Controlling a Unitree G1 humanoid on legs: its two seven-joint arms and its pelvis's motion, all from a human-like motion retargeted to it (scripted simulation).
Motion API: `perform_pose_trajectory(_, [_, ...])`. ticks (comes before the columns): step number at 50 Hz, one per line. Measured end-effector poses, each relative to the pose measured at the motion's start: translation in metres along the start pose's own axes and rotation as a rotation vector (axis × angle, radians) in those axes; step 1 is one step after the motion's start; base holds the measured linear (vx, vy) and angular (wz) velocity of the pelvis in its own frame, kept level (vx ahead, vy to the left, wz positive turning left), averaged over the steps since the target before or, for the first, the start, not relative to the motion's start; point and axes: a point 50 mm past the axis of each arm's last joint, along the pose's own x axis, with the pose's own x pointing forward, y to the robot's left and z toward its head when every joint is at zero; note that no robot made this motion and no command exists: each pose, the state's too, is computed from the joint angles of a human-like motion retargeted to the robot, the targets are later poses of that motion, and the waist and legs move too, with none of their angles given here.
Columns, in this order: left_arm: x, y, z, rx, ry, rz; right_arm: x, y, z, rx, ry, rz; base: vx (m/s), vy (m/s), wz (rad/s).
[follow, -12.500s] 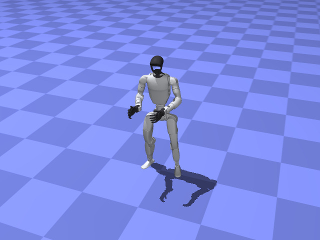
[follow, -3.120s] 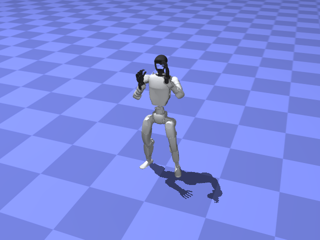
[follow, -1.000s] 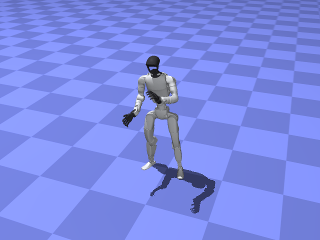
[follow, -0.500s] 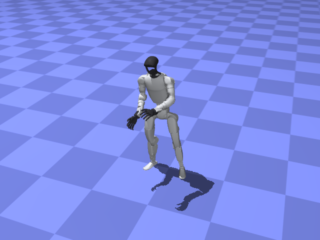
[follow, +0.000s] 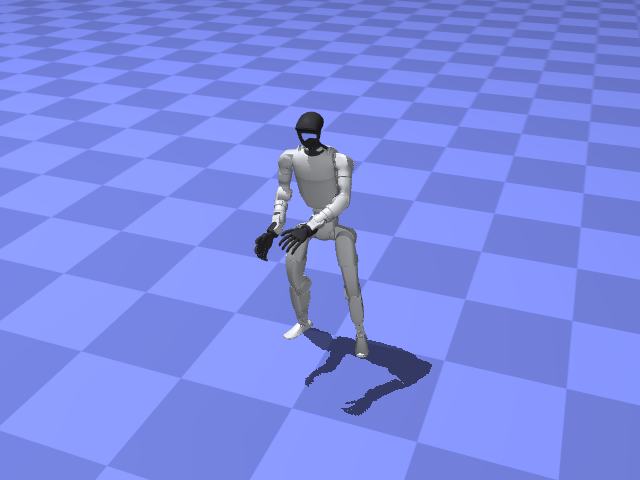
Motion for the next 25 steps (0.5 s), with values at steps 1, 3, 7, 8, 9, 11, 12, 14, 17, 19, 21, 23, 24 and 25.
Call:
perform_pose_trajectory(1, [-0.003,-0.010,-0.001,0.025,0.005,-0.036,0.000,0.002,-0.002,0.005,0.010,0.001,0.03,0.07,0.18])
perform_pose_trajectory(3, [-0.008,-0.004,-0.001,0.002,-0.023,0.041,0.000,0.005,-0.001,0.002,0.006,0.001,0.02,0.06,-0.05])
perform_pose_trajectory(7, [-0.027,0.055,-0.001,-0.192,-0.120,0.311,0.001,0.008,0.008,-0.009,-0.039,0.032,0.02,0.04,-0.54])
perform_pose_trajectory(8, [-0.033,0.072,-0.001,-0.226,-0.136,0.380,0.001,0.008,0.010,-0.006,-0.045,0.033,-0.01,0.02,-0.71])
perform_pose_trajectory(9, [-0.038,0.091,-0.003,-0.250,-0.149,0.455,0.002,0.008,0.013,-0.003,-0.051,0.032,-0.02,0.03,-0.69])
perform_pose_trajectory(11, [-0.050,0.108,-0.003,-0.292,-0.168,0.527,0.001,0.006,0.011,-0.010,-0.039,0.030,0.00,0.04,-0.61])
perform_pose_trajectory(12, [-0.054,0.111,-0.003,-0.304,-0.171,0.545,0.001,0.004,0.008,-0.019,-0.027,0.027,0.00,0.04,-0.46])
perform_pose_trajectory(14, [-0.057,0.108,-0.004,-0.310,-0.157,0.548,0.000,0.002,0.003,-0.043,-0.002,0.022,-0.01,0.05,-0.27])
perform_pose_trajectory(17, [-0.041,0.070,-0.014,-0.235,-0.060,0.397,0.001,0.005,-0.004,-0.070,0.033,0.026,-0.02,0.04,0.09])
perform_pose_trajectory(19, [-0.028,0.026,-0.028,-0.133,0.053,0.179,0.001,0.009,-0.012,-0.065,0.072,0.037,-0.02,0.06,0.32])
perform_pose_trajectory(21, [-0.025,-0.010,-0.039,-0.051,0.146,-0.021,0.003,0.014,-0.019,-0.030,0.122,0.039,-0.02,0.05,0.34])
perform_pose_trajectory(23, [-0.027,-0.021,-0.047,-0.022,0.177,-0.048,0.005,0.017,-0.023,0.025,0.154,0.011,-0.01,0.03,0.13])
perform_pose_trajectory(24, [-0.029,-0.019,-0.050,-0.027,0.177,-0.006,0.006,0.017,-0.023,0.056,0.162,-0.013,0.00,0.00,0.00])
perform_pose_trajectory(25, [-0.032,-0.012,-0.052,-0.069,0.173,0.066,0.008,0.016,-0.021,0.085,0.158,-0.039,0.00,0.00,0.00])
